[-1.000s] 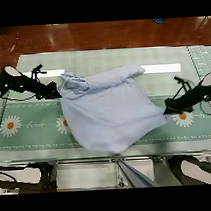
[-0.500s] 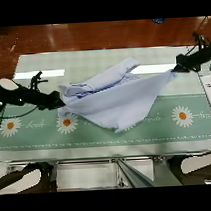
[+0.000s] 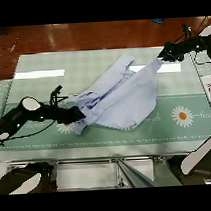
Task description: Fold the shirts.
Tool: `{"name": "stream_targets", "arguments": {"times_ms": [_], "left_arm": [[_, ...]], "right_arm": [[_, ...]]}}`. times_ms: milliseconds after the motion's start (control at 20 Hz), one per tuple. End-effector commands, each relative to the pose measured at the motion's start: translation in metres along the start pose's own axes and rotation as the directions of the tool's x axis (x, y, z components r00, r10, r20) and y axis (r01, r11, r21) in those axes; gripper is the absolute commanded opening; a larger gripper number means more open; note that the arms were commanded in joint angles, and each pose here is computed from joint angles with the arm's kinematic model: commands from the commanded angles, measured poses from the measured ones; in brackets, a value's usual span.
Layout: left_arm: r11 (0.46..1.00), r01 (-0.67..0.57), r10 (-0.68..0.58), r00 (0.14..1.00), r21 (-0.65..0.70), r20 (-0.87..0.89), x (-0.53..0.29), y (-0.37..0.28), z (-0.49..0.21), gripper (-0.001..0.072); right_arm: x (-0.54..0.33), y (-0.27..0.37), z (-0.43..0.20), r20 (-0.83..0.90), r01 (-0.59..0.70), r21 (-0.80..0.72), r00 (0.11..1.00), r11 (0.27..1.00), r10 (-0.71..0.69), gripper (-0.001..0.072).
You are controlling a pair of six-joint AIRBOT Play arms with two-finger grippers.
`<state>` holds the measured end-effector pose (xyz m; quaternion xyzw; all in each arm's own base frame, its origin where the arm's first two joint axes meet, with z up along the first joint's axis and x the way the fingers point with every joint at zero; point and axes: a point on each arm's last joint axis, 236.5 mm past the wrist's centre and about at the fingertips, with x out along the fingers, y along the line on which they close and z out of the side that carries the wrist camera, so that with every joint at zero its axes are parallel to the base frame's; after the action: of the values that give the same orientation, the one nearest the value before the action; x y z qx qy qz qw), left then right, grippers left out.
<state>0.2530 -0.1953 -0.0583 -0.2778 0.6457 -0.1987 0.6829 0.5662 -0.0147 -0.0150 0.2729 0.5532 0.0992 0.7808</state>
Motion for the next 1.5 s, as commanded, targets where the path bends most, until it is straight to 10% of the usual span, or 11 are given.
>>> {"name": "stream_targets", "arguments": {"times_ms": [0,350,700,1300,1400,1450], "left_arm": [[0.999,0.037,-0.036,0.999,0.027,-0.011,-0.026,-0.010,0.012,0.0508],[0.995,0.014,0.026,0.926,-0.102,0.378,-0.155,0.049,0.094,0.0508],[0.970,0.140,-0.100,0.975,-0.198,0.199,-0.075,0.082,0.085,0.0508],[0.959,0.265,-0.256,0.963,-0.102,0.087,-0.001,0.035,0.116,0.0495],[0.960,0.272,-0.268,0.961,-0.072,0.063,0.003,0.024,0.118,0.0018],[0.960,0.274,-0.271,0.961,-0.056,0.064,0.002,0.020,0.121,0.0025]], "right_arm": [[-0.025,-0.011,-0.002,-0.012,0.007,0.051,1.000,0.999,-0.006,0.0406],[-0.132,-0.093,-0.083,-0.001,0.161,0.189,0.986,0.969,-0.164,0.0406],[-0.075,-0.046,-0.229,-0.031,-0.081,0.275,0.995,0.958,0.093,0.0406],[-0.056,-0.046,-0.335,-0.221,-0.023,0.337,0.970,0.941,0.104,0.0406],[-0.053,-0.041,-0.338,-0.220,-0.045,0.361,0.967,0.932,0.132,0.0406],[-0.051,-0.038,-0.340,-0.229,-0.041,0.354,0.965,0.934,0.129,0.0406]]}}
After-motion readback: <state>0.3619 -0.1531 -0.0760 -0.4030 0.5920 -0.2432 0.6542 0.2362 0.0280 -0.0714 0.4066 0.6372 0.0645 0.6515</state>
